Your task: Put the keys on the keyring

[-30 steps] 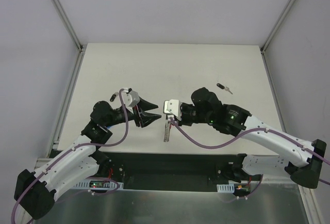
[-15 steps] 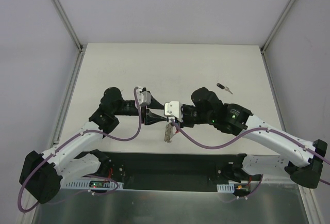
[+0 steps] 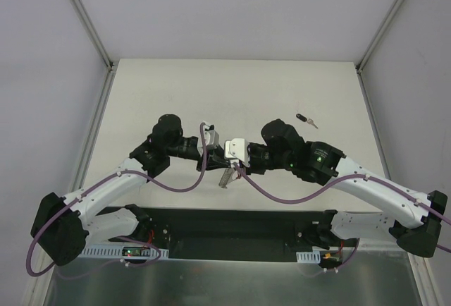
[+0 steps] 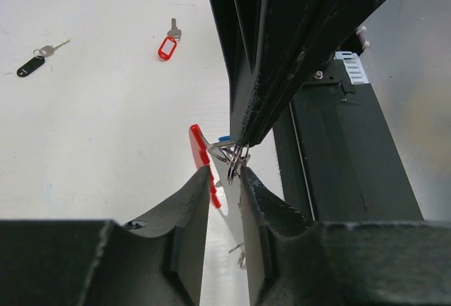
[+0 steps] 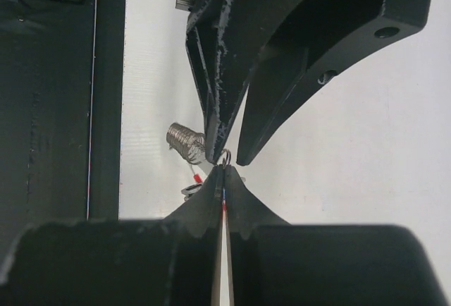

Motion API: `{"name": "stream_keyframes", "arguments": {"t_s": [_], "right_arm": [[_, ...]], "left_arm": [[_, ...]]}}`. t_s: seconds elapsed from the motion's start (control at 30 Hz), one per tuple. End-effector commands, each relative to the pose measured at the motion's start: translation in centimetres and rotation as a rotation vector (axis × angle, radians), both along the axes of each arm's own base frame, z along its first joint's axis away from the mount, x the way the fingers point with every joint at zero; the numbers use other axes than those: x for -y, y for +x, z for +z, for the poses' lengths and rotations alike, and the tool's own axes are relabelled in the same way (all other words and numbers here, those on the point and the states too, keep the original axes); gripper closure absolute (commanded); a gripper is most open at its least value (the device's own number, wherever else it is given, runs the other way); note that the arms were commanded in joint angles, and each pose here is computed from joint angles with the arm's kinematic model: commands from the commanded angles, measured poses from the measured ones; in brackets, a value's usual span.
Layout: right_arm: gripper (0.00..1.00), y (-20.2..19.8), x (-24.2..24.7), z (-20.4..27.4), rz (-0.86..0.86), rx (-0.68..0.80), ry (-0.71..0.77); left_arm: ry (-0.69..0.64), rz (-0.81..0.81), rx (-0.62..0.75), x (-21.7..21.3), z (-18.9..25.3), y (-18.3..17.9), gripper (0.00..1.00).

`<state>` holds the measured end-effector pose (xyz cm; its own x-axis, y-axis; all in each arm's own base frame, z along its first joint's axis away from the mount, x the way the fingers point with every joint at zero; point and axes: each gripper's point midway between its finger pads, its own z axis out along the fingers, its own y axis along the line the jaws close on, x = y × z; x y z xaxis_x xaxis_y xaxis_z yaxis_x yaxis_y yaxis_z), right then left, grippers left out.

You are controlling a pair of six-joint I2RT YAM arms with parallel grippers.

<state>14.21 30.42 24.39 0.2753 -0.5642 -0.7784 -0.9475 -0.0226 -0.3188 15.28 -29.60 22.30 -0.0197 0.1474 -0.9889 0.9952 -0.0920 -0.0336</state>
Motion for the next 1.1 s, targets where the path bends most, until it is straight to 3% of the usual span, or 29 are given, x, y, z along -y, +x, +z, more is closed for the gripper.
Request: {"name": "stream_keyframes", "arguments": {"t_s": [0.0, 0.2, 0.53, 1.07], "right_arm": [[0.98, -0.3, -0.6, 2.7, 0.03, 0.04, 0.073], [0.99, -0.2, -0.5, 2.5, 0.027, 0.039, 0.068], [0.99, 0.2, 0.7, 1.6, -0.022, 0.051, 0.037], [0.99, 0.1, -0.2, -1.2, -0.024, -0.007, 0.02]], "left_arm": [[-0.02, -0.021, 0.071, 0.5, 1.5, 0.3, 0.8], [-0.018, -0.017, 0.065, 0.8, 1.6, 0.5, 1.0], [-0.035, 0.178, 0.023, -0.2, 3.2, 2.3, 1.0], [-0.238, 0.371, -0.016, -2.1, 6.0, 3.1, 1.0]]}}
